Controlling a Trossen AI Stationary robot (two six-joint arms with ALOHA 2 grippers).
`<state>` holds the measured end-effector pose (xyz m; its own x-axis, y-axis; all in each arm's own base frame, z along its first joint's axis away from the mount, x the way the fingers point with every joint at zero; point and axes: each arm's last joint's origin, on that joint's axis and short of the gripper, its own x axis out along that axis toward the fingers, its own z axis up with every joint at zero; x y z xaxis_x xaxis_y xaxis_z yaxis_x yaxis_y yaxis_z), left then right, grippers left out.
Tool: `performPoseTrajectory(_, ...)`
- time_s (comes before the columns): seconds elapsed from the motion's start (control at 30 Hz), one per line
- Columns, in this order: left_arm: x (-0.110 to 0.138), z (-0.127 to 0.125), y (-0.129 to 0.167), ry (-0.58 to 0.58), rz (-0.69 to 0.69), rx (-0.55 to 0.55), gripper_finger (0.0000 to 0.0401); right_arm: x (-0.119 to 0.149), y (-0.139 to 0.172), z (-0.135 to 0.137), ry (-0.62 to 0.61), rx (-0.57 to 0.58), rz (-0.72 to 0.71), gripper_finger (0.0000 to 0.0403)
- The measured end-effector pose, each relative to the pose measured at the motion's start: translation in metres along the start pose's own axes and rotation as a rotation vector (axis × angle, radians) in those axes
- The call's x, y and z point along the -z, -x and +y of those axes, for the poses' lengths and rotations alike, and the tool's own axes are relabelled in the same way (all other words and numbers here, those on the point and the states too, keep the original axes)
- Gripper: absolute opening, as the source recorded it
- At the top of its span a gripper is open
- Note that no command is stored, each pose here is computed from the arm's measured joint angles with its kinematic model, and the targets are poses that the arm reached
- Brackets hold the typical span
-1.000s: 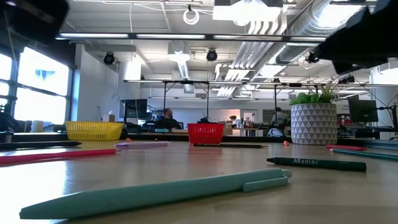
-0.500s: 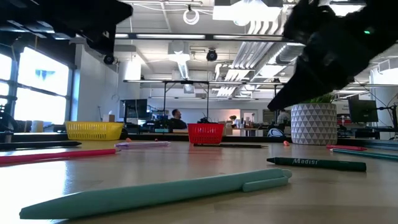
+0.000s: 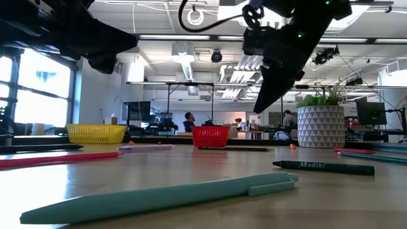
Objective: Sort crayons/erasers/pens/pencils in bins
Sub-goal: Put the purple pencil into the orange bin
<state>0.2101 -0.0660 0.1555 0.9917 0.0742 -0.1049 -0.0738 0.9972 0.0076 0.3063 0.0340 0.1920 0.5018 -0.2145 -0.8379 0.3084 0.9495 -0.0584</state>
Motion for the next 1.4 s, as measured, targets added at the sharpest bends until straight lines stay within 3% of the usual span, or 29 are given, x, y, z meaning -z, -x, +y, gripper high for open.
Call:
performPoseTrajectory(0.3,0.001,0.0,0.0,-0.012,0.006,-0.003,0.0,-0.01,-0.012,-0.044,0.035,0.041,0.047,0.011)
performPoseTrajectory(0.6,0.001,0.0,0.0,-0.021,0.006,-0.002,0.0,-0.006,-0.06,-0.089,0.034,0.075,0.166,0.0118)
performPoseTrajectory(0.77,0.001,0.0,0.0,-0.023,0.007,-0.002,0.0,-0.003,-0.07,-0.109,-0.004,0.072,0.197,0.0118)
performPoseTrajectory(1.13,0.001,0.0,0.0,-0.04,0.006,-0.002,0.0,-0.003,-0.073,-0.113,-0.004,-0.021,0.199,0.0118)
performPoseTrajectory(1.4,0.0,0.0,0.0,-0.04,0.006,-0.002,0.0,-0.001,-0.08,-0.111,0.018,-0.024,0.215,0.0118)
